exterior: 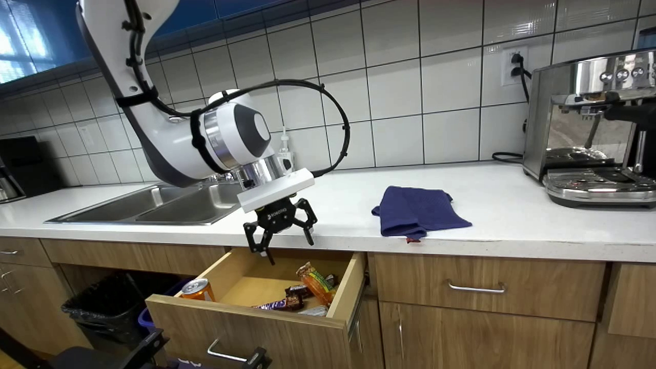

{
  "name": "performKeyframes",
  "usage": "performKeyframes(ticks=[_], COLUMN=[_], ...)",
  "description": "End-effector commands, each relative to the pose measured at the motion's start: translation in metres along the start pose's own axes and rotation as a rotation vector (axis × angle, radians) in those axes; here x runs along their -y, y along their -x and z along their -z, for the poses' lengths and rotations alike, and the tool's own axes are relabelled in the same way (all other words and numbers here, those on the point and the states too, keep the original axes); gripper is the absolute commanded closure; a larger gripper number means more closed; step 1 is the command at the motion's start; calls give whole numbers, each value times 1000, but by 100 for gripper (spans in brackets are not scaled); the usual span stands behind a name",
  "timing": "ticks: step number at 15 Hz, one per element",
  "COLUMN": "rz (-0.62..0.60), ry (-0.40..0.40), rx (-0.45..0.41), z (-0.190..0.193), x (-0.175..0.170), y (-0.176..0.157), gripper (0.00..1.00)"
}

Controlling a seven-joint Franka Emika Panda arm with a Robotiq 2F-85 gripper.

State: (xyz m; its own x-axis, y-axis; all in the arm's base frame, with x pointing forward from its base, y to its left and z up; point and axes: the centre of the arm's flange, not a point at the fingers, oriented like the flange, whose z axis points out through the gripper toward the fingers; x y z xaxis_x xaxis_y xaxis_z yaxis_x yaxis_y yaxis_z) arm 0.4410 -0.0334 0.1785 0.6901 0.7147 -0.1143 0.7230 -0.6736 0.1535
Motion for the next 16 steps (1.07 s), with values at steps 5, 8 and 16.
performKeyframes(ticks=[5, 8, 16], rz=[-270, -335, -502], ry=[-8, -43, -130], rx=[68, 114, 225], z=[21, 26, 27], x=[18, 26, 50], y=[10, 16, 24], gripper=[0, 0, 0])
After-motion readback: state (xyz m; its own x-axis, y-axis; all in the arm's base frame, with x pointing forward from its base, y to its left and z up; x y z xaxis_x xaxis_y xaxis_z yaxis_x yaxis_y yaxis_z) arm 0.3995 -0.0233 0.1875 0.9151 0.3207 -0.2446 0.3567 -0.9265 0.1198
